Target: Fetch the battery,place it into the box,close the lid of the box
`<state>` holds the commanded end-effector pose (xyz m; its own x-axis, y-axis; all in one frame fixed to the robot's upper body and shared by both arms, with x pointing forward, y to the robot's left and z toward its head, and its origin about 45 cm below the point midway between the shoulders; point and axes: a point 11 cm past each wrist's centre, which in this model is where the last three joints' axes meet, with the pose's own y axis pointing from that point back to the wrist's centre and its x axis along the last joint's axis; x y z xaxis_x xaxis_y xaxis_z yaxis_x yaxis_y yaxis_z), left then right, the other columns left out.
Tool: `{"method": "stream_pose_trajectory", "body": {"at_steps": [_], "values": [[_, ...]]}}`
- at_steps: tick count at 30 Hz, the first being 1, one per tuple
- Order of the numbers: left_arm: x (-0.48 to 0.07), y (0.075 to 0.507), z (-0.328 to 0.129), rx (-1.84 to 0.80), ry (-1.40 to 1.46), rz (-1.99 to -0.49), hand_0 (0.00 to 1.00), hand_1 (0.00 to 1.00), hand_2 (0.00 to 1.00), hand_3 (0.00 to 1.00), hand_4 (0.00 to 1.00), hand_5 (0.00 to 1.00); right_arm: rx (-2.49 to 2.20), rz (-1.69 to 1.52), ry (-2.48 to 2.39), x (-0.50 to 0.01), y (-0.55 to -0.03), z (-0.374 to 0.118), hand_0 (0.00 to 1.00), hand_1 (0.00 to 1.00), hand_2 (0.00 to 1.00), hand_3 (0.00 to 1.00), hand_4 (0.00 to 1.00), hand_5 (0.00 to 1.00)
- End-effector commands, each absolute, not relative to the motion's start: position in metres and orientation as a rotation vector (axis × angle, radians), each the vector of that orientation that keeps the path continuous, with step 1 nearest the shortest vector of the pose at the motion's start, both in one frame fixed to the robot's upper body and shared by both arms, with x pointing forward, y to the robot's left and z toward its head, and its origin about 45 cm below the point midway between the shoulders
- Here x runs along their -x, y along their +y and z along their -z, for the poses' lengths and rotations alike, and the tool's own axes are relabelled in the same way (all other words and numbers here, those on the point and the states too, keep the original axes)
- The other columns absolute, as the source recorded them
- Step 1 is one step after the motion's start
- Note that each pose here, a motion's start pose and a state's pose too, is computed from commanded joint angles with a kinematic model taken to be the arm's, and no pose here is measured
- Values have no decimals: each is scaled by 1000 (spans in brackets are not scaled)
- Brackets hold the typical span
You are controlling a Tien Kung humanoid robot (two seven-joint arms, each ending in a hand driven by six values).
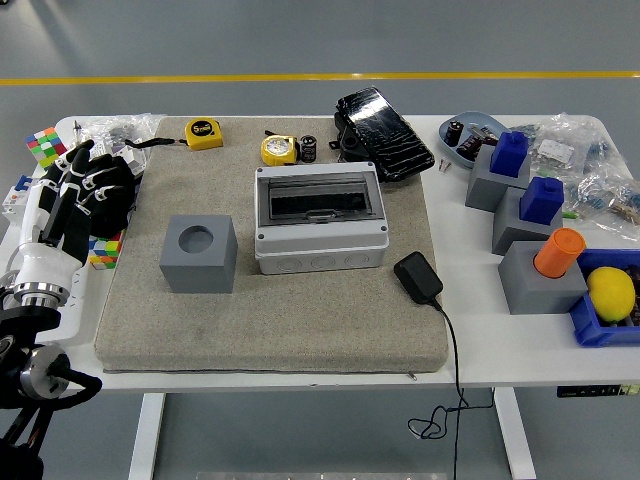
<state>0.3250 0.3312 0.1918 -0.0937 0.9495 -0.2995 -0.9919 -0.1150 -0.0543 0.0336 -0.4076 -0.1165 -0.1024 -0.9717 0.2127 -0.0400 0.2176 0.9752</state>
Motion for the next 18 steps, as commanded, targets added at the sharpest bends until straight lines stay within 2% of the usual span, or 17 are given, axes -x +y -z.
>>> {"method": "stream_pose_trajectory", "body": {"at_steps": [18], "values": [[-325,325,-189,293,199,-1648,349,539,576,597,998,455,-1037,1089,-1419,-37,-408,116,609,660,685,588,987,554]]}}
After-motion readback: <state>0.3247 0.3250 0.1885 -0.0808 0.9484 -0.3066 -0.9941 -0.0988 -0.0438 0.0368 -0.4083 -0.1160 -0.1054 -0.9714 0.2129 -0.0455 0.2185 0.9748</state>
